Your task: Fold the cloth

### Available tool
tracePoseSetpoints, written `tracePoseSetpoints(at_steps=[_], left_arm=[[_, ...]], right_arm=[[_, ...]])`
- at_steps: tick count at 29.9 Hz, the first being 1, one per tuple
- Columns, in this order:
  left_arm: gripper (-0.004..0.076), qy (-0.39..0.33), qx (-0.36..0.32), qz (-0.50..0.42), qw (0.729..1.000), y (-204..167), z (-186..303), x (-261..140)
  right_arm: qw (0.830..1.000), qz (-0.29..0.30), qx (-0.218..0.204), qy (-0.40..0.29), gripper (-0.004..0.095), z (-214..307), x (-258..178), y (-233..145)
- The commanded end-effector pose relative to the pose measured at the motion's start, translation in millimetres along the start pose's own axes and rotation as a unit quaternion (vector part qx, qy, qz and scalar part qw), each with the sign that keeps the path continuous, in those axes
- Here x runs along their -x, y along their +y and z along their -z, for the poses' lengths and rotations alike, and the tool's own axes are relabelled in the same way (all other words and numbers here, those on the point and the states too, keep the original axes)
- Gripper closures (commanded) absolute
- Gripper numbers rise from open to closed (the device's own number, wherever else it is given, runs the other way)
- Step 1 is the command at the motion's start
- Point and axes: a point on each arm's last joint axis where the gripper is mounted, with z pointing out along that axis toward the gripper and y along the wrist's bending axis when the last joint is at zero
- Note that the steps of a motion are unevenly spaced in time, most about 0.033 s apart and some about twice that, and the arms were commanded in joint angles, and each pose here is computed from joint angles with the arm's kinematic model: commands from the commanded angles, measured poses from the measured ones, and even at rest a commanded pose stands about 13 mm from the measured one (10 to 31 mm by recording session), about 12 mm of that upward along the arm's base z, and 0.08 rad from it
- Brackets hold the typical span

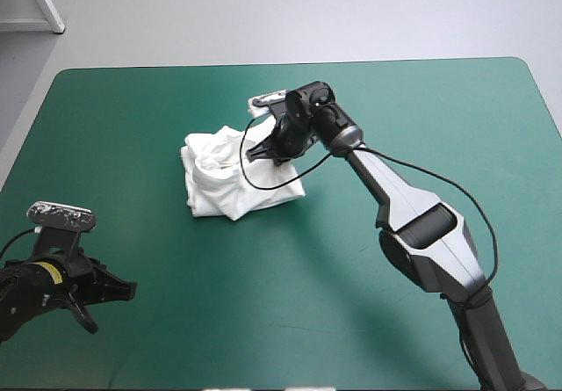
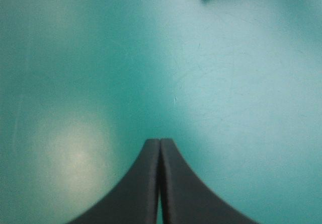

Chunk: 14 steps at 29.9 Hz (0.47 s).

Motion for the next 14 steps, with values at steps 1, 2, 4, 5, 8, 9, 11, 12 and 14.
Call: tracePoseSetpoints(at_steps=[1, 2, 4, 5, 8, 9, 11, 12, 14], left_arm=[[0.0734, 0.002, 0.000, 0.004, 1.000, 1, 6, 0], [0.0734, 0.002, 0.000, 0.004, 1.000, 1, 6, 0], [0.0734, 0.002, 0.000, 0.004, 1.000, 1, 6, 0], [0.0734, 0.002, 0.000, 0.004, 1.000, 1, 6, 0], [0.0734, 0.002, 0.000, 0.004, 1.000, 1, 6, 0], [0.0734, 0.002, 0.000, 0.004, 1.000, 1, 6, 0], [0.0734, 0.002, 0.000, 0.004, 1.000, 1, 6, 0], [0.0734, 0.002, 0.000, 0.006, 1.000, 1, 6, 0], [0.0734, 0.002, 0.000, 0.007, 1.000, 1, 6, 0]], right_arm=[[0.995, -0.016, -0.064, -0.080, 0.0926, 79, 14, -39], [0.993, -0.025, -0.072, -0.085, 0.0926, 84, 14, -50], [0.990, -0.053, -0.087, -0.093, 0.0926, 96, 14, -79], [0.988, -0.068, -0.098, -0.095, 0.0926, 100, 12, -96], [0.979, -0.108, -0.141, -0.100, 0.0926, 117, 5, -145], [0.974, -0.122, -0.160, -0.100, 0.0926, 124, 1, -164], [0.966, -0.150, -0.190, -0.094, 0.0926, 134, -11, -197], [0.961, -0.167, -0.202, -0.089, 0.0926, 138, -18, -215], [0.952, -0.196, -0.221, -0.079, 0.0926, 147, -34, -244]])
